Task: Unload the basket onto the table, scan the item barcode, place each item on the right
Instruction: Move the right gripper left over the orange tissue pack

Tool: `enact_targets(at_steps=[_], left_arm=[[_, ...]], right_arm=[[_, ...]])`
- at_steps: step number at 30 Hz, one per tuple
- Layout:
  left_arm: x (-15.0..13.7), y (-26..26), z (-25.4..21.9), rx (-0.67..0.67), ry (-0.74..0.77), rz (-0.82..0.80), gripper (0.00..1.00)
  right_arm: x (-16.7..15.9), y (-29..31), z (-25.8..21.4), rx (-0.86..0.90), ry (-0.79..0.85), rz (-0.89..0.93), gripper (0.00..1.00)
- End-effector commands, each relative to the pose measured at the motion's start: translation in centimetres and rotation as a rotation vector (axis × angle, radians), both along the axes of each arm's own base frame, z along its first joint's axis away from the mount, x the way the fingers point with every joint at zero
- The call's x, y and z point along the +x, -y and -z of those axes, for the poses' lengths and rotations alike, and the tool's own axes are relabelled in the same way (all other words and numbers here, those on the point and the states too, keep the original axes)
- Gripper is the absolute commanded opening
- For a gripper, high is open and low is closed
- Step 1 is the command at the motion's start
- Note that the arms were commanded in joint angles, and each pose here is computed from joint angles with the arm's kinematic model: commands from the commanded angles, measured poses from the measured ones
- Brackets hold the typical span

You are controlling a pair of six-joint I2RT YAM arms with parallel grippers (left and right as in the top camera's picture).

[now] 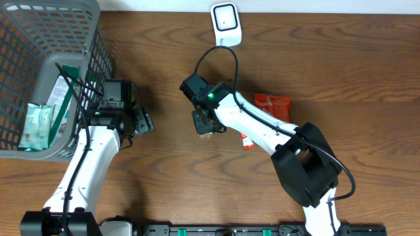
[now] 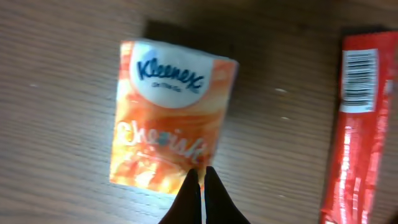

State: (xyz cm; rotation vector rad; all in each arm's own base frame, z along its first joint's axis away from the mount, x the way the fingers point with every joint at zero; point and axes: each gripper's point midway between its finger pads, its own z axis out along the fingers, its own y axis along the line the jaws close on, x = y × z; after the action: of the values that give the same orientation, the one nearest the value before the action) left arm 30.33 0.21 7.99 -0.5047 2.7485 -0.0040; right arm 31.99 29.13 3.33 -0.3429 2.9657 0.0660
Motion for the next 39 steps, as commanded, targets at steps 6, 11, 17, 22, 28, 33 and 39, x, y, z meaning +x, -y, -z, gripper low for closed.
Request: enact_targets(at_steps=[6,11,17,22,28,33,39], left_arm=[[-0.5,-0.5,0.7,0.016,-0.027,-0.015,0.82],[-0.5,-0.5,0.7,0.016,-0.027,-0.015,0.83],[-0.5,-0.5,0.7,0.016,-0.027,-0.015,0.83],[-0.5,-0.5,0.7,0.016,-0.027,-0.015,0.83],[-0.5,-0.5,0.7,0.016,-0.027,-0.015,0.83],[-0.5,-0.5,0.7,0.016,-0.027,-0.015,0.83],[-0.5,-0.5,0.7,0.015,-0.027,-0.015,0.83]], right_arm=[[0.6,1.0,0.4,-0.044,0.043,0.015,0.01],[1.8,0.0,-3.0,0.037,0.067,0.026,0.01],[1.7,-0.8,-3.0,0.075,0.063,0.019,0.01],[1.0,-0.9,-0.7,0.055,0.048,0.01,0.01],[0.1,1.3,1.9,-0.035,0.018,0.038,0.01],[0.6,2.5,2.1,-0.083,0.042,0.017,0.01],[2.4,0.4,-3.1,0.035,0.073,0.012,0.04]])
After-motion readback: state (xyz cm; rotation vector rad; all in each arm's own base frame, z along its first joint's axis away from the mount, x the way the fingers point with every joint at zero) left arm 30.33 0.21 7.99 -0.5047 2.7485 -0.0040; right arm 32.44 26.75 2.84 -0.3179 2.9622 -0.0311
